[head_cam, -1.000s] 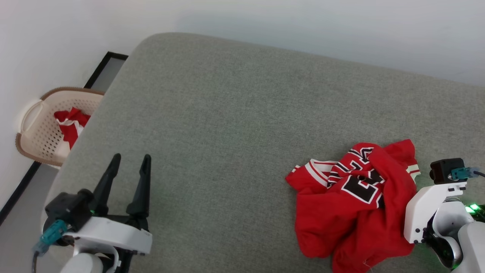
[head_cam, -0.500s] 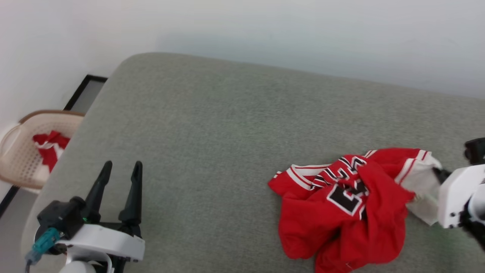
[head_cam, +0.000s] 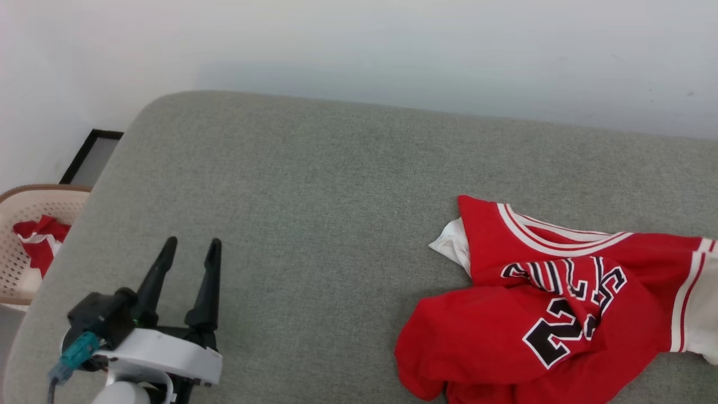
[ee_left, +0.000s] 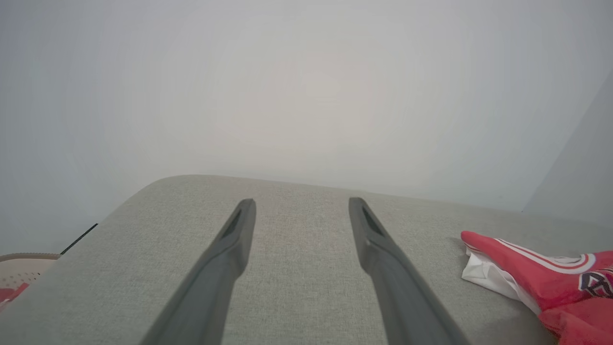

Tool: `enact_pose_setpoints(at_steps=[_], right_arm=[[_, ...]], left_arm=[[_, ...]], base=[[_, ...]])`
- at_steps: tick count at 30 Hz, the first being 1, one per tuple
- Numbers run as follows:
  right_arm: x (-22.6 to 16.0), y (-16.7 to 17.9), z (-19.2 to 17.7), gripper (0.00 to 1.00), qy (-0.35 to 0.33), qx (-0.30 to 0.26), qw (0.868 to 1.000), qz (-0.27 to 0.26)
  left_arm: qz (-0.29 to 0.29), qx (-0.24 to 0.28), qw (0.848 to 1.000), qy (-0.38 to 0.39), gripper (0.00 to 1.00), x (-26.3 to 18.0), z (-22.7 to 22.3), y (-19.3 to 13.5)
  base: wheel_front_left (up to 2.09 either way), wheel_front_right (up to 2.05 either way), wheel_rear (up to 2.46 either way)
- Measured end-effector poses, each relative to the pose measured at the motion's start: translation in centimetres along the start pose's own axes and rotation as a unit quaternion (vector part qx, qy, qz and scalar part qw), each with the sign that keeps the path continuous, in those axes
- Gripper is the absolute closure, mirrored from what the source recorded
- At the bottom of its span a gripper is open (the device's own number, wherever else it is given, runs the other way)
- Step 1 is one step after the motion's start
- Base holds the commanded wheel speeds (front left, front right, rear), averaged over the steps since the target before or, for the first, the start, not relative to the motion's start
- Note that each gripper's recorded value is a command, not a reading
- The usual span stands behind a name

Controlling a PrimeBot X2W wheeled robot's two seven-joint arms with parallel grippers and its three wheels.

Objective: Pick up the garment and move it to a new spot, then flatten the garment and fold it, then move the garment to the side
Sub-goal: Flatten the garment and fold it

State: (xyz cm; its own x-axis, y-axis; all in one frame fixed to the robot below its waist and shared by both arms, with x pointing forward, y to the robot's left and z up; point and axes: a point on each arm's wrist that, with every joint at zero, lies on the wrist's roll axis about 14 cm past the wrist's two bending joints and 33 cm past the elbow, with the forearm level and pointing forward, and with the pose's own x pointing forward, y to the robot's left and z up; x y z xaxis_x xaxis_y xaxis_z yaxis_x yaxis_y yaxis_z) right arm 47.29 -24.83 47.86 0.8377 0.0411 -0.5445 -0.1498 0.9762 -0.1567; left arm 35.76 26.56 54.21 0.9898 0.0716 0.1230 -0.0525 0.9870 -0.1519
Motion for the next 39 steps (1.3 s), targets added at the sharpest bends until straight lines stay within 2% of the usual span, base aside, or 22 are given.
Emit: enact_pose_setpoints(at_steps=[6, 10, 12, 14, 15, 16, 23, 26, 31, 32, 33, 36, 39], right_arm=[[1.3, -0.9, -4.0, 1.0, 0.043, 0.025, 0.999, -0.013], [2.4, -0.1, -5.7, 1.0, 0.066, 0.038, 0.997, -0.008], [2.9, 0.0, -5.9, 0.7, 0.07, 0.048, 0.996, -0.009], [3.1, 0.0, -6.2, 0.51, 0.077, 0.048, 0.996, -0.011], [3.1, 0.1, -6.2, 0.09, 0.078, 0.05, 0.996, -0.011], [3.2, 0.2, -6.1, 0.0, 0.076, 0.051, 0.996, -0.011], [2.8, -0.2, -4.8, 0.0, 0.062, 0.054, 0.996, -0.013], [2.1, -0.7, -3.1, 0.0, 0.028, 0.051, 0.998, -0.016], [-0.1, -1.5, 1.3, 0.0, -0.098, 0.054, 0.993, -0.024], [-0.1, -1.5, 1.3, 0.0, -0.098, 0.054, 0.993, -0.024], [-1.0, -1.1, 2.0, 0.0, -0.138, 0.056, 0.989, -0.02], [-2.1, -0.6, 2.6, 0.0, -0.178, 0.061, 0.982, -0.019], [-3.9, 0.3, 3.6, 0.0, -0.238, 0.071, 0.968, -0.017]], left_arm=[[-0.01, -0.001, 1.0, 0.007, 0.0, 0.4, -0.4, -0.4], [-0.016, 0.0, 1.0, 0.015, 0.0, 0.7, -0.7, -0.5], [-0.02, 0.001, 1.0, 0.021, 0.0, 0.8, -1.0, -0.6], [-0.026, 0.002, 0.999, 0.024, 0.0, 1.1, -1.0, -0.8], [-0.03, 0.002, 0.999, 0.024, 0.0, 1.2, -1.0, -0.9], [-0.032, 0.003, 0.999, 0.027, 0.0, 1.3, -1.0, -1.0], [-0.064, 0.008, 0.997, 0.044, 0.0, 2.1, -1.1, -2.3], [-0.086, 0.006, 0.995, 0.059, 0.0, 2.7, -1.2, -3.4], [-0.152, 0.014, 0.984, 0.091, 0.0, 4.6, -0.9, -6.7], [-0.152, 0.014, 0.984, 0.091, 0.0, 4.6, -0.9, -6.7], [-0.175, 0.013, 0.979, 0.106, 0.0, 5.3, -0.8, -8.0], [-0.195, 0.014, 0.972, 0.132, 0.0, 5.9, -1.2, -9.2], [-0.228, 0.026, 0.96, 0.164, 0.0, 7.0, -1.4, -11.3]], base=[[0.0, 0.0, 0.0], [0.0, 0.0, 0.0], [0.0, 0.0, 0.0], [0.0, 0.0, 0.0], [0.0, 0.0, 0.0], [0.0, 0.0, 0.0], [0.0, 0.0, 0.0], [0.0, 0.0, 0.0], [0.0, 0.0, 0.0], [0.0, 0.0, 0.0], [0.0, 0.0, 0.0], [0.0, 0.0, 0.0], [0.0, 0.0, 0.0]])
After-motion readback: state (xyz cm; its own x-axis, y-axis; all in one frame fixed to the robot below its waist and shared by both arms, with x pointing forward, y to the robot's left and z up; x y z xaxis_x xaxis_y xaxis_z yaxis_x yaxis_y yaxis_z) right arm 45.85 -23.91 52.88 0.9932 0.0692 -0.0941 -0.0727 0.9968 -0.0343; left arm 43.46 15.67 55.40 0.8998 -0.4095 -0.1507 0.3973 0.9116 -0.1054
